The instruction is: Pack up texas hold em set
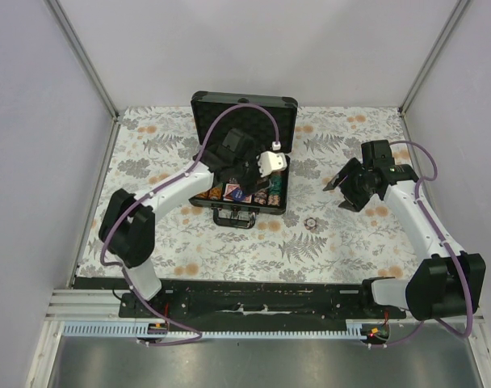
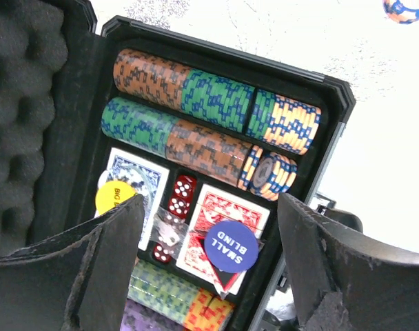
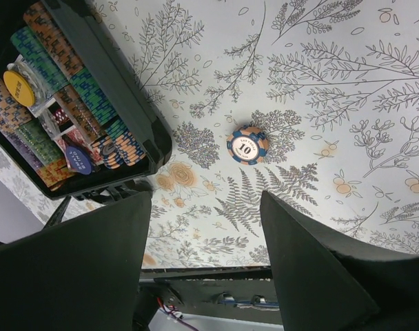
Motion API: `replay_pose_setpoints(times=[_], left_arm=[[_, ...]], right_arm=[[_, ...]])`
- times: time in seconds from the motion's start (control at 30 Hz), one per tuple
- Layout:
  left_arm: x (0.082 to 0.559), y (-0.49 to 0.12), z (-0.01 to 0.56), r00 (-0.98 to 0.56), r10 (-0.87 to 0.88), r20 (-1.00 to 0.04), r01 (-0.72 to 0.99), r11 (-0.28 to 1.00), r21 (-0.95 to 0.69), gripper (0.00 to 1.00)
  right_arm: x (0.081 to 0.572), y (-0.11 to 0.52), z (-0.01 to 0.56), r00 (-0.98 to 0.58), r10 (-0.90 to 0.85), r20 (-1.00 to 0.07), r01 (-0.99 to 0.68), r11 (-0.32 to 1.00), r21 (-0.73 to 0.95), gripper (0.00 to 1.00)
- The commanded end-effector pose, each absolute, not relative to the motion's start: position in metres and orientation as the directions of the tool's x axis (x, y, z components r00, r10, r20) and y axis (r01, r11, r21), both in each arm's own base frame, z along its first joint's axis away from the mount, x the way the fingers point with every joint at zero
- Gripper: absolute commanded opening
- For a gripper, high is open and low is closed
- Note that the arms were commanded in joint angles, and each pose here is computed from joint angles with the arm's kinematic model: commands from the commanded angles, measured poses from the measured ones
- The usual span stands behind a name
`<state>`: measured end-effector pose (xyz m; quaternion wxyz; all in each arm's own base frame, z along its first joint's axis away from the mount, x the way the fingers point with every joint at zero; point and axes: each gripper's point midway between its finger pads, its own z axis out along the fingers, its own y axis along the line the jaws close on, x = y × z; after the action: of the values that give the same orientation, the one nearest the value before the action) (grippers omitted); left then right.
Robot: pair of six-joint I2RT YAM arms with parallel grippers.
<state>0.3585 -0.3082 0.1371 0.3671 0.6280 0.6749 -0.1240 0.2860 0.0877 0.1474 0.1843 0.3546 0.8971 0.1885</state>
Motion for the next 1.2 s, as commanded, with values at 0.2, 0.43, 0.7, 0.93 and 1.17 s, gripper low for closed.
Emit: replay_pose_setpoints(times=[0.2, 0.43, 0.7, 0.93, 1.17], left_arm=[[0.345, -0.296, 0.216, 0.012, 0.534, -0.845, 0.836, 0.458, 0.302, 0.90], [0.347, -0.251, 0.240, -0.122, 0.431, -0.894, 0.665, 0.704, 0.248, 0.92], [0.349, -0.206, 0.230, -0.378, 0.316, -0.870, 0.434, 0.891, 0.135, 0.93], [0.335, -0.205, 0.231, -0.380, 0.178, -0.908, 0.406, 0.914, 0.009, 0.95], [0.328, -0.205, 0.228, -0.413, 0.154, -0.897, 0.418, 0.908, -0.037, 0.77]], right_arm=[[0.310, 0.110, 0.167, -0.792, 0.501, -0.349, 0.331, 0.833, 0.443, 0.63], [0.323, 0.178, 0.165, -0.875, 0.273, -0.400, 0.097, 0.908, 0.408, 0.53], [0.335, 0.252, 0.155, -0.878, 0.021, -0.478, -0.165, 0.925, 0.343, 0.29], [0.332, 0.298, 0.127, -0.873, -0.137, -0.468, -0.298, 0.910, 0.290, 0.10], [0.333, 0.318, 0.105, -0.867, -0.203, -0.454, -0.347, 0.901, 0.260, 0.00]])
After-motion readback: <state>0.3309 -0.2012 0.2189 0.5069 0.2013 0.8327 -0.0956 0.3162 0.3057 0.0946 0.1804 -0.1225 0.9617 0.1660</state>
